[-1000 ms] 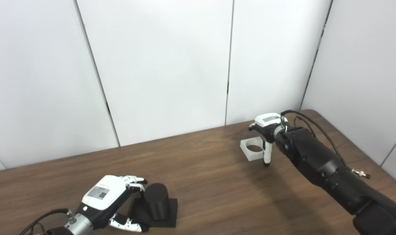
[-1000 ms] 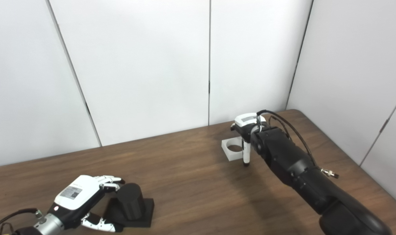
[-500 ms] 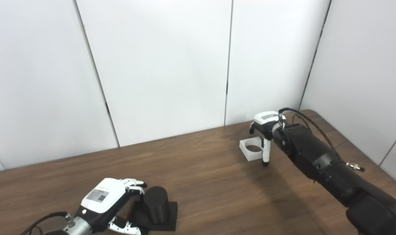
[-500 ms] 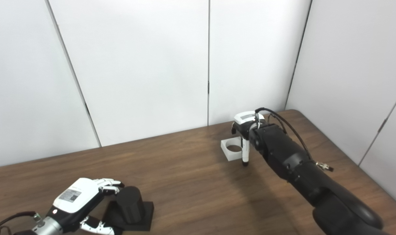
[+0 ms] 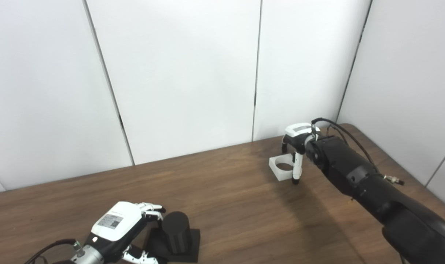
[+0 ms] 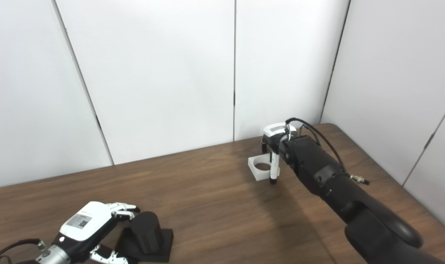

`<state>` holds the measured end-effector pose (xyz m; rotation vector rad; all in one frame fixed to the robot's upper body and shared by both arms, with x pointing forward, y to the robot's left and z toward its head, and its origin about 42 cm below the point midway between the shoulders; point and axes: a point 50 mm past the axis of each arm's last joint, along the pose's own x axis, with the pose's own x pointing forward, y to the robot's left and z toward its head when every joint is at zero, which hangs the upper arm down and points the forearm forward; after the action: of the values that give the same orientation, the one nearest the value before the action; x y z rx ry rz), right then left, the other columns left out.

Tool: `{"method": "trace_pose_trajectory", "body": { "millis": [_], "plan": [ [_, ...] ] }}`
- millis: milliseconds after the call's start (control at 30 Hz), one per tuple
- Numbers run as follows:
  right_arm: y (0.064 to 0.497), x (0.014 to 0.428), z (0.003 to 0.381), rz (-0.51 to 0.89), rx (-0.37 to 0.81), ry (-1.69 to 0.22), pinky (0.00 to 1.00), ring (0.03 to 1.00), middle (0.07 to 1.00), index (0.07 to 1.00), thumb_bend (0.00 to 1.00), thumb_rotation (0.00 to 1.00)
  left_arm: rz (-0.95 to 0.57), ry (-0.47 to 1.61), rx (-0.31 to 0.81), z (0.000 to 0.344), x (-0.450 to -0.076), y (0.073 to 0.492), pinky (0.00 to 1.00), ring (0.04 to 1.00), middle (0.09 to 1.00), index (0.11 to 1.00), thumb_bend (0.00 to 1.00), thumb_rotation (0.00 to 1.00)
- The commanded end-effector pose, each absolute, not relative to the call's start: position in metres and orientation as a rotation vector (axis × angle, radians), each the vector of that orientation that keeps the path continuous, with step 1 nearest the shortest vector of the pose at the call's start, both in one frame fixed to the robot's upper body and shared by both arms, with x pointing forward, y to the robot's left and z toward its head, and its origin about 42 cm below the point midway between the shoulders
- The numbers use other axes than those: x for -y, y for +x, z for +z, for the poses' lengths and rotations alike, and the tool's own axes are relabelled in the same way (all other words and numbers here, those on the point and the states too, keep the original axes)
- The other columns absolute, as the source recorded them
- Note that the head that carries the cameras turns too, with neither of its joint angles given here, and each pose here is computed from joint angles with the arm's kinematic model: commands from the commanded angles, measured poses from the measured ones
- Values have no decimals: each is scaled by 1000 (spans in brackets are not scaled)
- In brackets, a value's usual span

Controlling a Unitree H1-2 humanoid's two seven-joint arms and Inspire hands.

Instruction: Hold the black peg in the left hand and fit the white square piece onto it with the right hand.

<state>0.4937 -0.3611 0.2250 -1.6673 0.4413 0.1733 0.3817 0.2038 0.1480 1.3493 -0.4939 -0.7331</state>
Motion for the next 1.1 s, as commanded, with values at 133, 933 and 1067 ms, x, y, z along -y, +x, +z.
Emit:
{"method": "trace_pose_trajectory", "body": {
  "millis": [133, 933, 1067],
  "plan": [
    [492, 356, 215, 167, -458, -1621, 804, 881, 840, 637, 717, 274, -890, 1443, 344, 112, -218, 360, 741, 825, 823, 489, 523, 56],
    [485, 358, 226, 212, -314, -1513, 858, 869, 778, 483, 521, 133, -894, 1447, 341, 115, -216, 361, 736, 820, 823, 489, 523, 56],
    [484, 358, 227, 213, -300, -1514, 834, 852, 770, 483, 521, 133, -893, 1446, 349, 115, -217, 361, 731, 824, 820, 489, 523, 56]
  ]
}}
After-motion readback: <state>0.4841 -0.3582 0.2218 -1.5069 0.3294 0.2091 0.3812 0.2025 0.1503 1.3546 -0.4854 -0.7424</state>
